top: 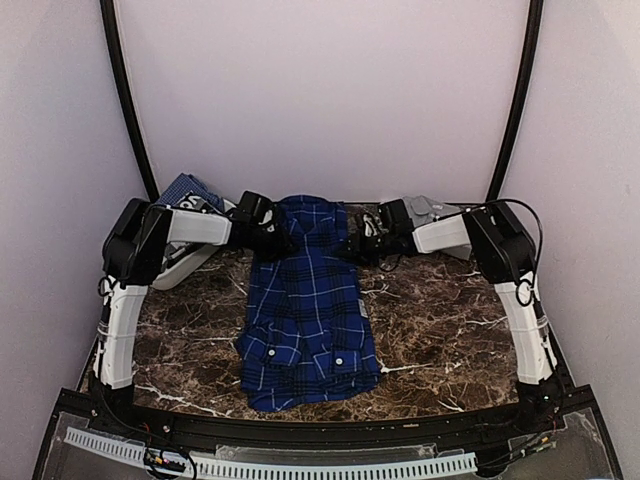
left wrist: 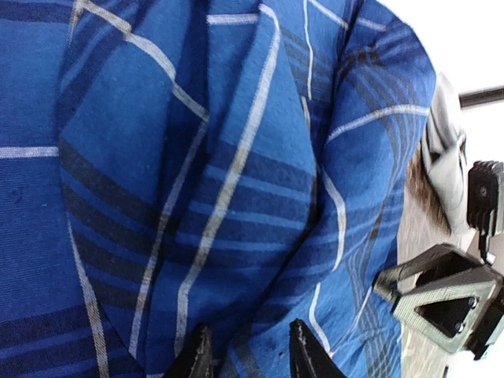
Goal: Fold and stack the long sleeve shirts
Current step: Move the rectangle-folded shirt to the center of the board.
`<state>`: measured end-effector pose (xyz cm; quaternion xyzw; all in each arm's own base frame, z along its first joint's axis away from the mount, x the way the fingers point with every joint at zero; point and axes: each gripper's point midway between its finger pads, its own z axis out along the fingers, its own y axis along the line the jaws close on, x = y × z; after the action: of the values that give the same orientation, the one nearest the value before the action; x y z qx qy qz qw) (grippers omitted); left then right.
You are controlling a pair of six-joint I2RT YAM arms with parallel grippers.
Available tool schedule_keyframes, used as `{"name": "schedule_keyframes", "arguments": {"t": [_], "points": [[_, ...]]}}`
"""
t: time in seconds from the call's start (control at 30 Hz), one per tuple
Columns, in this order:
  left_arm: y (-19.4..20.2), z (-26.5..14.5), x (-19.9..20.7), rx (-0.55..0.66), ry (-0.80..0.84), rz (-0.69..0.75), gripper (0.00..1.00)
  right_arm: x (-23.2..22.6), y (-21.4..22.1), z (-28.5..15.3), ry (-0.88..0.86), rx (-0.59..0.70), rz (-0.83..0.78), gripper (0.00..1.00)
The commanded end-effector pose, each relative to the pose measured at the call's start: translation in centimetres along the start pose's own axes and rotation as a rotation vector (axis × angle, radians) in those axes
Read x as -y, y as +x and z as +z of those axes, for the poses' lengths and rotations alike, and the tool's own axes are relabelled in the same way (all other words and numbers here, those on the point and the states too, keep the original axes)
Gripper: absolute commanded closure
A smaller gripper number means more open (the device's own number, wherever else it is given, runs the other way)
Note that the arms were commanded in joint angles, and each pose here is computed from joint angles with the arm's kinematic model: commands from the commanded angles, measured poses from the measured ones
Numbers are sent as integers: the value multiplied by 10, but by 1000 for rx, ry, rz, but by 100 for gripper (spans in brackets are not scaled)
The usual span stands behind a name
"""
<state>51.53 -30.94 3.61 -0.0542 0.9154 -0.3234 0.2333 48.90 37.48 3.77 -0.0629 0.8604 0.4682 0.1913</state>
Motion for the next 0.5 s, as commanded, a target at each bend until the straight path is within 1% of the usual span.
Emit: {"name": "schedule_keyframes", "arguments": {"t": [0.0,0.03,0.07,0.1,0.13,0.17,0.2,0.27,0.37,0.47], "points": [[74,-13,-15,-144,-96,-39,67,-5,36,-22,34,-21,-24,72],[86,-20,-17,-156,-106,-43,68,-11,42,-29,36,-21,-33,72],[91,-26,-5,-151,-88,-27,68,-12,54,-34,45,-29,-32,72],[109,-28,-10,-176,-107,-29,68,-17,65,-38,46,-37,-36,72],[109,-36,-1,-164,-90,-22,68,-20,76,-42,49,-43,-40,72],[125,-37,-5,-186,-100,-25,68,-23,88,-45,57,-50,-43,72],[133,-45,-5,-192,-101,-23,68,-25,102,-49,65,-64,-41,72],[142,-58,1,-194,-95,-10,68,-38,116,-57,65,-73,-63,72],[145,-76,6,-186,-108,13,68,-60,116,-68,69,-43,-110,72],[128,-95,18,-124,-106,64,67,-80,98,-73,49,11,-160,72]]}}
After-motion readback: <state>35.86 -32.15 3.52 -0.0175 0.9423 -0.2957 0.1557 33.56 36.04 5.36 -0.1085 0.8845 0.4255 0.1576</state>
